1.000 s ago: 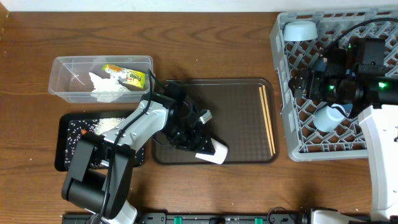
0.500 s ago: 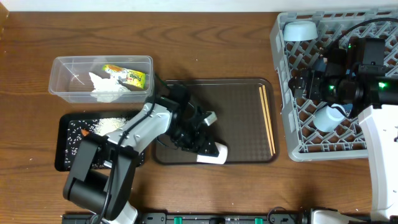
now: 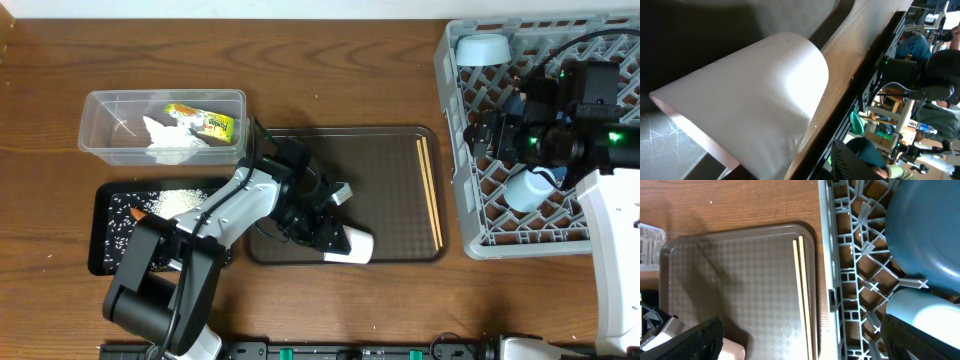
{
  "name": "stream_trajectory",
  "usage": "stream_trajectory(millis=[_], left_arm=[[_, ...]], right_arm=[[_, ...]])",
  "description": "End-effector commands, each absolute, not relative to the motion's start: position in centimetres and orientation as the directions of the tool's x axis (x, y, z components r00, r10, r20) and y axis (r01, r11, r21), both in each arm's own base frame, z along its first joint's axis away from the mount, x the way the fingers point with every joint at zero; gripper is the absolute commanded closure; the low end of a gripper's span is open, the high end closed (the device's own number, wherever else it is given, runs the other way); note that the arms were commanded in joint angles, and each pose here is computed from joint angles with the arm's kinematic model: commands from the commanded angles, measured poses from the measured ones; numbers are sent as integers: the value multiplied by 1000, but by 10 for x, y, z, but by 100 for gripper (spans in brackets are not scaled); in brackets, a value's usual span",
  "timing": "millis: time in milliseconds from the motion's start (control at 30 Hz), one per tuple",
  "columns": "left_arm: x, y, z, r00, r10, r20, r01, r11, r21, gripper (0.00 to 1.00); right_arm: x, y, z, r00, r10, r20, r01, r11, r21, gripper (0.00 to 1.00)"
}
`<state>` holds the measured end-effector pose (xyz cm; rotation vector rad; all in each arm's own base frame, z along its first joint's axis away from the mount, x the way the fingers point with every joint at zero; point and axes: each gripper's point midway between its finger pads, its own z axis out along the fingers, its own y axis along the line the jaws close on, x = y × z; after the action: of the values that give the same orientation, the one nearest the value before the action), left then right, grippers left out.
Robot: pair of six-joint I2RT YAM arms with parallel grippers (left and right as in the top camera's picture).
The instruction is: Sort waste into correct bins and load items into the dishwasher rack
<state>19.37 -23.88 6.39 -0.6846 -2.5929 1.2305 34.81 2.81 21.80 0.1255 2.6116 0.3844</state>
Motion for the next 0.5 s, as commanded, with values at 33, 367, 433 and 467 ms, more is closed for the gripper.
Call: stream_trajectory(millis=[33,367,433,467], left_arm=[[191,-237,60,-872,490,-21,329,552,-766,63],[194,-238,55,-871,489,-55,352,541,-764,63],[194,-238,52,-870,489,-60,356,539,-763,63],[194,-238,51,-870,488,-63,358,539,-763,62]], right_arm=[[347,34,220,-873,148,-464,5,956,294,1],[347,34,220,-873,148,-464,5,956,294,1],[347,34,220,-873,148,-464,5,956,294,1],[347,34,220,-873,148,-464,5,956,294,1]])
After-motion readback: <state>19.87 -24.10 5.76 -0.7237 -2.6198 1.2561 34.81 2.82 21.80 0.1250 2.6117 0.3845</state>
